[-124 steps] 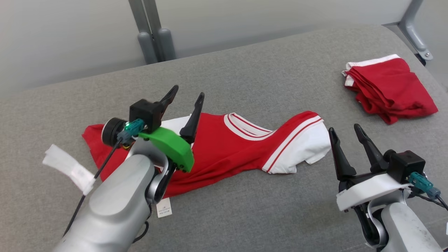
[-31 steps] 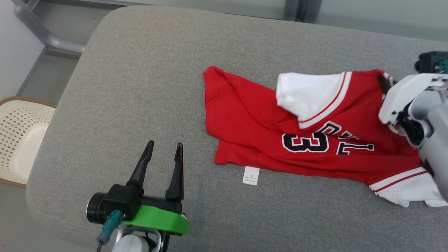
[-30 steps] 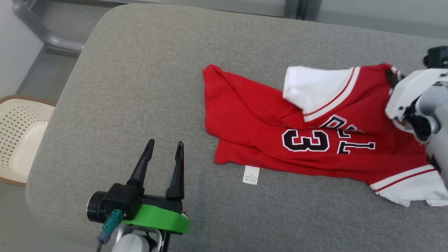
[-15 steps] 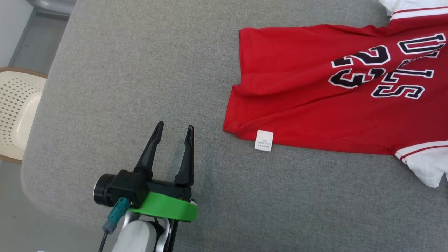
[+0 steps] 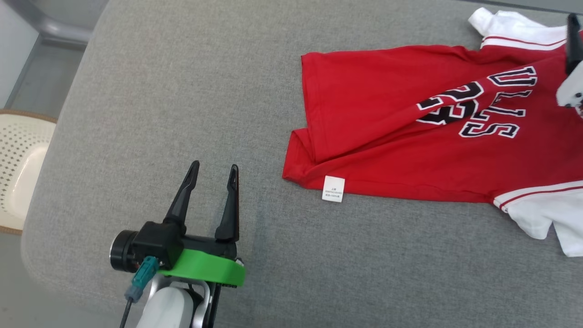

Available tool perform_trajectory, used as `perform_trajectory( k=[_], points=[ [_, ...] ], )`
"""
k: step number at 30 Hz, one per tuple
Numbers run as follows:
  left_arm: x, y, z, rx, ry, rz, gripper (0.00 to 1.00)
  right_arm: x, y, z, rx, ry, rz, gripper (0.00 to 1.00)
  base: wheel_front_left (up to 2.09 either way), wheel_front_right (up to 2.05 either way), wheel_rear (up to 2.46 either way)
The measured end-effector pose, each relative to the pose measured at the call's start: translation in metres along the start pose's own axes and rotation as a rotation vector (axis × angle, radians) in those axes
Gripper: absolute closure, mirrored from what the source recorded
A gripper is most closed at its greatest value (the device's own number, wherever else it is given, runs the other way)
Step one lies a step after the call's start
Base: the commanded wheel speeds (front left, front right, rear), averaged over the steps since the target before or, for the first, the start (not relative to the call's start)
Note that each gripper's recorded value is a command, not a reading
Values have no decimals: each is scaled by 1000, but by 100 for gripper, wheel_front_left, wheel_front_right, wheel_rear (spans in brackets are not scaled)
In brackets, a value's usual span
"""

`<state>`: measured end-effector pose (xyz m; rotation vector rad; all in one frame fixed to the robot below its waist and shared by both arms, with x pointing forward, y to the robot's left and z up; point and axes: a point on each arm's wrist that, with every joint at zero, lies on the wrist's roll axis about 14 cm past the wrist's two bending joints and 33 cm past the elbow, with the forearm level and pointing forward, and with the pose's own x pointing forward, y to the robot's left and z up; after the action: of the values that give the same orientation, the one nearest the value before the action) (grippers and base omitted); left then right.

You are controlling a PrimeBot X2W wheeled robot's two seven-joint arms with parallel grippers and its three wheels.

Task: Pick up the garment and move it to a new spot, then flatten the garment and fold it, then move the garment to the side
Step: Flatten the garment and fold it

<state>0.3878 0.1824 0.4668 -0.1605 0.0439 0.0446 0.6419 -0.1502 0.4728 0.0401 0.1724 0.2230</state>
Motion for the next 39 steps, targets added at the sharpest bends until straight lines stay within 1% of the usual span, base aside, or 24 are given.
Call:
perform_trajectory(
  k=[4, 8, 12, 16, 19, 22, 25, 28, 33, 39],
  points=[
    [-6, 3, 11, 5, -33, 0, 0, -22, 19, 33, 17, -98, 54, 0, 0, 0, 0],
    [-13, 7, 24, 15, -69, -2, 0, -57, 36, 47, 25, -159, 104, 0, 0, 0, 0],
    [-19, 6, 35, 18, -104, -14, 0, -95, 29, 60, 31, -225, 85, 0, 0, 0, 0],
    [-22, 2, 42, 13, -129, -30, 0, -138, 29, 58, 46, -273, 68, 0, 0, 0, 0],
    [-23, -6, 50, 1, -156, -50, 0, -171, 13, 61, 69, -326, 7, 0, 0, 0, 0],
    [-25, -10, 53, -18, -164, -55, 0, -204, 5, 61, 87, -374, -36, 0, 0, 0, 0],
    [-29, -18, 47, -37, -149, -74, 0, -237, -1, 48, 101, -385, -88, 0, 0, 0, 0],
    [-30, -27, 48, -48, -153, -93, 0, -261, -3, 31, 115, -367, -123, 0, 0, 0, 0],
    [-30, -37, 49, -60, -155, -123, 0, -282, -8, 11, 146, -340, -176, 0, 0, 0, 0],
    [-29, -38, 47, -58, -150, -131, 0, -283, -7, 13, 149, -349, -185, 0, 0, 0, 0]
  ],
)
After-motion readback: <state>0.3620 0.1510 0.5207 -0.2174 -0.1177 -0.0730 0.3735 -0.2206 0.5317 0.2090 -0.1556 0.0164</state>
